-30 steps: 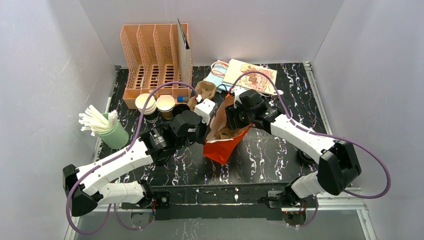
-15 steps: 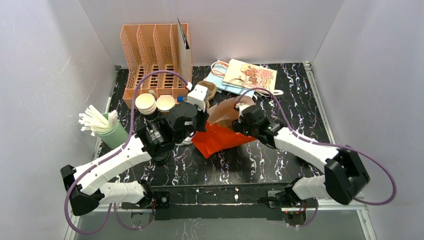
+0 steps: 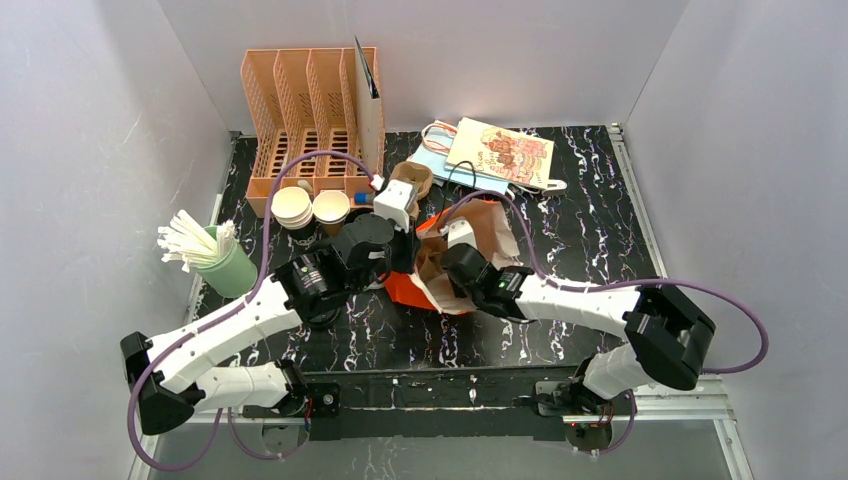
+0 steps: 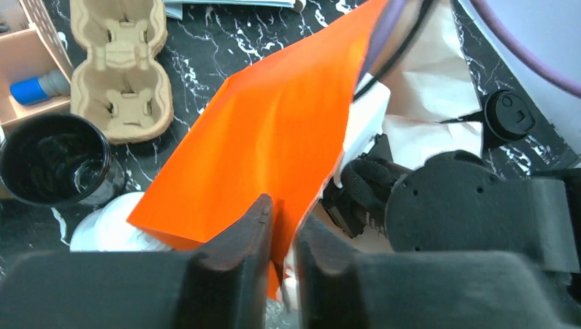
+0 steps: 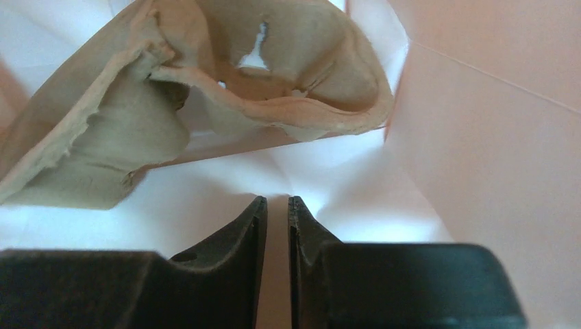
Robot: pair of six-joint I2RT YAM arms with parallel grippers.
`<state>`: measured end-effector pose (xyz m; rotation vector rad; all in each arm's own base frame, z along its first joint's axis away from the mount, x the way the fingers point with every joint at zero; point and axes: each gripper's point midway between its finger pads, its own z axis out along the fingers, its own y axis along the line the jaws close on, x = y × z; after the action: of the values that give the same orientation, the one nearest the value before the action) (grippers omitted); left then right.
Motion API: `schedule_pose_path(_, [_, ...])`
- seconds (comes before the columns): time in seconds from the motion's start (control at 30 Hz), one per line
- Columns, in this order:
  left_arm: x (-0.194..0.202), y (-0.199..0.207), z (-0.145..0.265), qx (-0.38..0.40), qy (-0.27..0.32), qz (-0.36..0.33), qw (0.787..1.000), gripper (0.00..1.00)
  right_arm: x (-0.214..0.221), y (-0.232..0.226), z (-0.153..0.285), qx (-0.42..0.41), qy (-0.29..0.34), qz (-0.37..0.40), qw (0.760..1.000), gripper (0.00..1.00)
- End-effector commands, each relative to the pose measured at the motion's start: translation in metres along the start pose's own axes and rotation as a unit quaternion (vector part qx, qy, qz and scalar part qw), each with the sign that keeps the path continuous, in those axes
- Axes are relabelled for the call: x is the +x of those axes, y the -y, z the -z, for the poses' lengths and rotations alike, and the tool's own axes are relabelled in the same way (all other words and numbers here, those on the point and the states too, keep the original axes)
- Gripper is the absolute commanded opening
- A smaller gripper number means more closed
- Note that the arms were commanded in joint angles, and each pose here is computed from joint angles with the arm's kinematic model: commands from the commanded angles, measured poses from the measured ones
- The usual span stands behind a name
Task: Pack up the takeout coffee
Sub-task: Adjust the cup tray in the takeout bag.
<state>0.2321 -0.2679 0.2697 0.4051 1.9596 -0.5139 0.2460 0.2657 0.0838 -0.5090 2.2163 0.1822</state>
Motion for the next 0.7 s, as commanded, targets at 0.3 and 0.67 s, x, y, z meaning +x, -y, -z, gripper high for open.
schedule_pose_path(0.3, [-0.036, -0.012, -0.016, 0.077, -0.153, 0.026, 0.985, 0.77, -0.017, 0.000, 0.019, 0.002, 0.040, 0.018, 0.999, 0.26])
schedule_pose_path(0.67, [-0.054, 0.033, -0.033, 0.209, -0.190, -0.016, 0.959, 0.87, -0.023, -0.007, 0.019, -0.018, 0.050, 0.027, 0.998, 0.26])
